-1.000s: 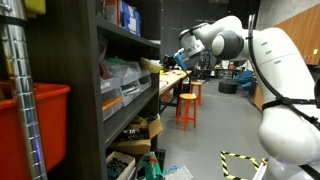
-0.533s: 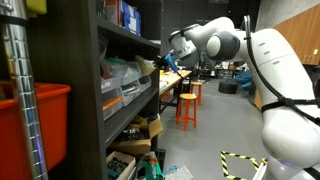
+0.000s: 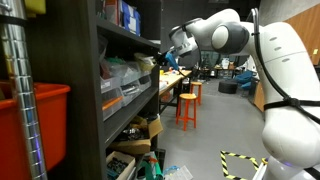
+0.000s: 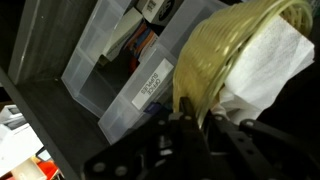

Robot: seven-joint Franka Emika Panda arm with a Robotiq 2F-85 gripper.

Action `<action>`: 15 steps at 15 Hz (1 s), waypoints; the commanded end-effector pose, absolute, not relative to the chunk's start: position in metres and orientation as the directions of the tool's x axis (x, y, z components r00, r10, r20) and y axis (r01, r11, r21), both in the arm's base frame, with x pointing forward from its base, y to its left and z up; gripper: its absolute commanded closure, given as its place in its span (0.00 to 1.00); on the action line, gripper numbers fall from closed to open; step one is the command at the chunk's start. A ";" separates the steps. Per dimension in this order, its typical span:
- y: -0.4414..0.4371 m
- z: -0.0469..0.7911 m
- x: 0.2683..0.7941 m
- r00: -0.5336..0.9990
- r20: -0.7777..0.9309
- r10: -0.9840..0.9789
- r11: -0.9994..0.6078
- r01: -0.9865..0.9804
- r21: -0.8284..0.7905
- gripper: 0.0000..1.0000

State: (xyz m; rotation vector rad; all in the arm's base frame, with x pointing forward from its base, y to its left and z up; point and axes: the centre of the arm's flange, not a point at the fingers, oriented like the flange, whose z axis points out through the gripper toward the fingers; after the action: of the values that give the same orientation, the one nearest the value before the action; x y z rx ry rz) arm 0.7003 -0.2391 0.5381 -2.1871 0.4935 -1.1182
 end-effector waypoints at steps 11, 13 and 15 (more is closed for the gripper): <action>-0.161 0.590 0.680 0.587 0.638 -0.499 -0.816 -0.068 -0.575 0.98; -0.157 0.599 0.679 0.602 0.633 -0.487 -0.831 -0.096 -0.548 0.98; -0.155 0.607 0.677 0.626 0.620 -0.473 -0.844 -0.119 -0.523 0.98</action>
State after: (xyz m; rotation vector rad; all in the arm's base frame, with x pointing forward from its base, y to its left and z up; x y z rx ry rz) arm 0.6832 -0.1881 0.5908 -2.3776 0.4908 -1.1861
